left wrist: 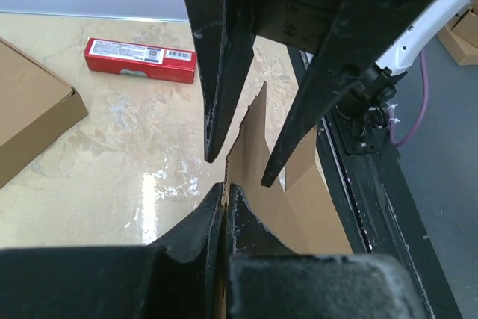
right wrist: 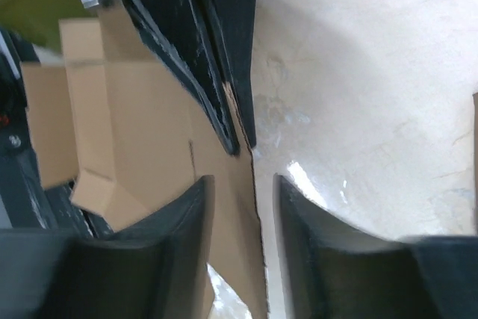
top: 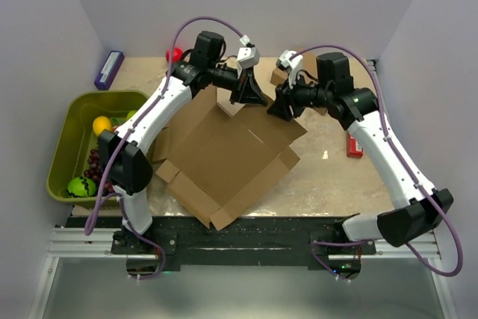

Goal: Fold the paper box

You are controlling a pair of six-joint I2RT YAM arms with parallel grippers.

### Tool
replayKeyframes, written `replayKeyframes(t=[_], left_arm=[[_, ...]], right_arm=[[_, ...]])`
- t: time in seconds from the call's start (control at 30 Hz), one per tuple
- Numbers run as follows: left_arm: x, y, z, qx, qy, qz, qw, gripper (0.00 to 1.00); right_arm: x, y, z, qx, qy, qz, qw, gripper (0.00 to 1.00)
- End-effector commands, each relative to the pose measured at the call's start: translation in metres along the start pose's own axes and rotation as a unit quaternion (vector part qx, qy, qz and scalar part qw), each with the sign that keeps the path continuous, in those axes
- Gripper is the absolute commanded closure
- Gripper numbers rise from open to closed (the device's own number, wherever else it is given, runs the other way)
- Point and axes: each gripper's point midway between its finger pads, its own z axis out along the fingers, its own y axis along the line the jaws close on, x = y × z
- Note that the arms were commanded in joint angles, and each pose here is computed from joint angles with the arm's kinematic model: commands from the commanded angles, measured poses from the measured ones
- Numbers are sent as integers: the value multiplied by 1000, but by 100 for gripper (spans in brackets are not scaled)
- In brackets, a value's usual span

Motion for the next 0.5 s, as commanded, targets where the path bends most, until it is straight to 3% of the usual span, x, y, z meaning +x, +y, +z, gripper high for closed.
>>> replayKeyframes(t=[0.0, 0.1, 0.27, 0.33, 0.47], left_arm=[[-21, 3, 1, 4, -21, 36, 999, 100], [-33, 10, -4, -14, -37, 41, 998, 100], [-64, 31, -28, -81, -93, 27, 992, 100], [-81, 38, -41, -106, -131, 56, 984, 100], [-92, 47, -73, -129, -183, 31, 974, 100]], right_arm=[[-33, -13, -21, 82, -70, -6, 994, 36], [-35, -43, -37, 186, -95, 31, 977, 8], [-18, -89, -67, 267, -115, 131, 948, 6], [-5, -104, -77, 288, -133, 168, 933, 5], [-4, -88, -86, 271, -183, 169, 930, 4]])
